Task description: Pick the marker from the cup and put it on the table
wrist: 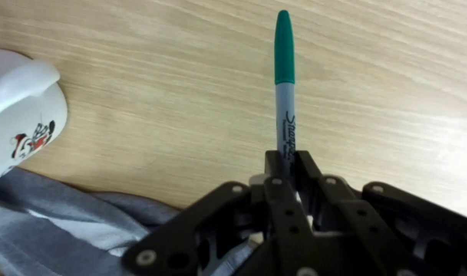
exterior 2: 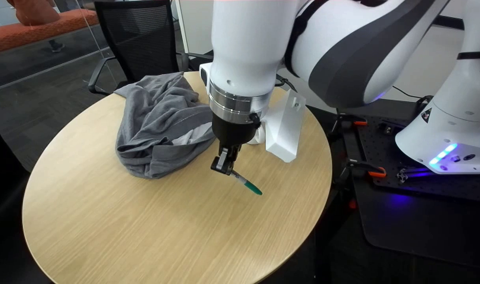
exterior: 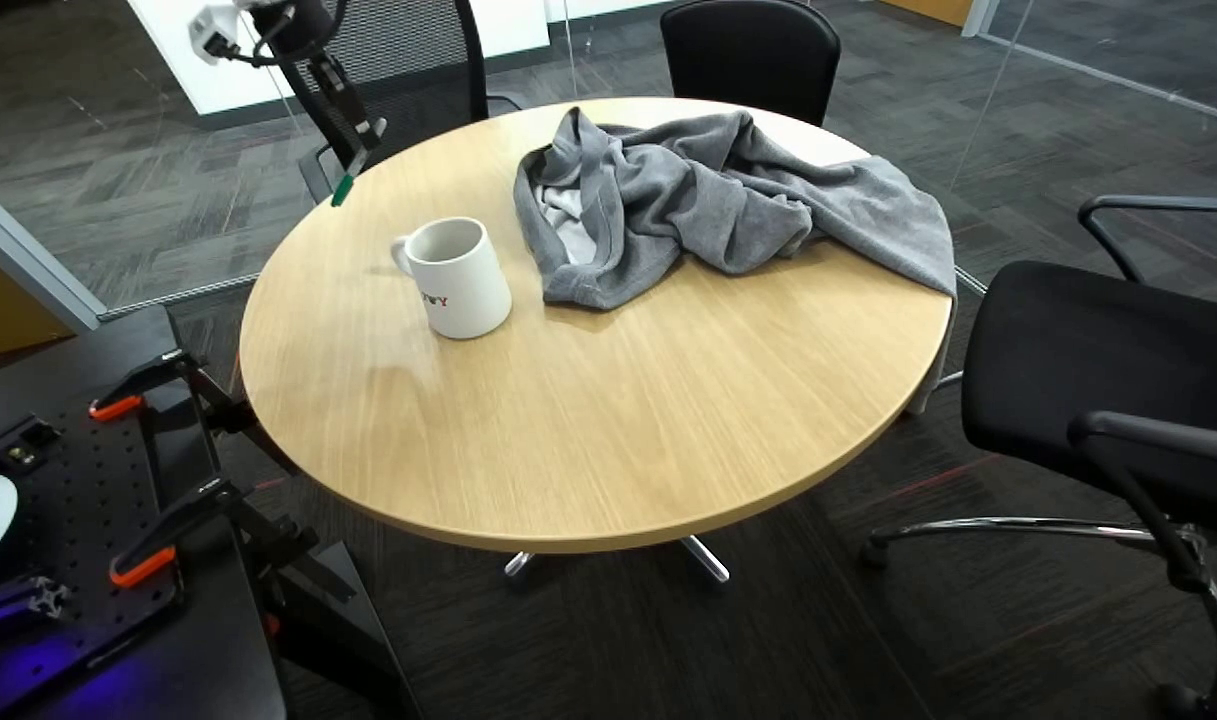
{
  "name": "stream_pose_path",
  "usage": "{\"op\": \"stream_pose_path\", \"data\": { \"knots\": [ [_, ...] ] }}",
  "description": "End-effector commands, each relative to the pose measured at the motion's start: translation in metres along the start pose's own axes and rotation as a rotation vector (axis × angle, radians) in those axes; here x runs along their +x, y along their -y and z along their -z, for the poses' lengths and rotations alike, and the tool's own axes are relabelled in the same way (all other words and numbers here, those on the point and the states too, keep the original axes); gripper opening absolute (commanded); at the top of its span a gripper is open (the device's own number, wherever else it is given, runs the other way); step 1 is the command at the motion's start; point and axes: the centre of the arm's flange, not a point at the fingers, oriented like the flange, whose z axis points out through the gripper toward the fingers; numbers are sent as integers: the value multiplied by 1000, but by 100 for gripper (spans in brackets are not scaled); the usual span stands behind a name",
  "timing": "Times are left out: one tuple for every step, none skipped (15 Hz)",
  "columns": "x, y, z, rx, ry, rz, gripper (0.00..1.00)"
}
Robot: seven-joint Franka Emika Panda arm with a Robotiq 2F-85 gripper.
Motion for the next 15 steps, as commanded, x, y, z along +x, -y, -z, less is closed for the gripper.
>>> {"op": "stream_pose_path", "data": {
  "knots": [
    [19,0,-14,-23,85,34,3],
    [21,-3,-21,-31,106,32,3],
    [23,-5,-27,-41,125,30,3],
    [24,-7,-34,-50,140,28,3],
    [25,-10,-41,-61,157,28,3],
    [25,-11,-48,-67,171,25,3],
    [25,-13,-56,-72,183,21,3],
    [24,-15,-63,-73,196,21,3],
    [23,-17,-72,-68,216,23,3],
    [22,-19,-78,-61,233,23,3],
    [21,-21,-85,-58,250,21,3],
    [19,-23,-90,-51,263,23,3],
    [18,-24,-93,-49,273,20,6],
    [18,-25,-92,-47,277,14,38],
    [19,-26,-91,-47,278,9,39]
  ]
}}
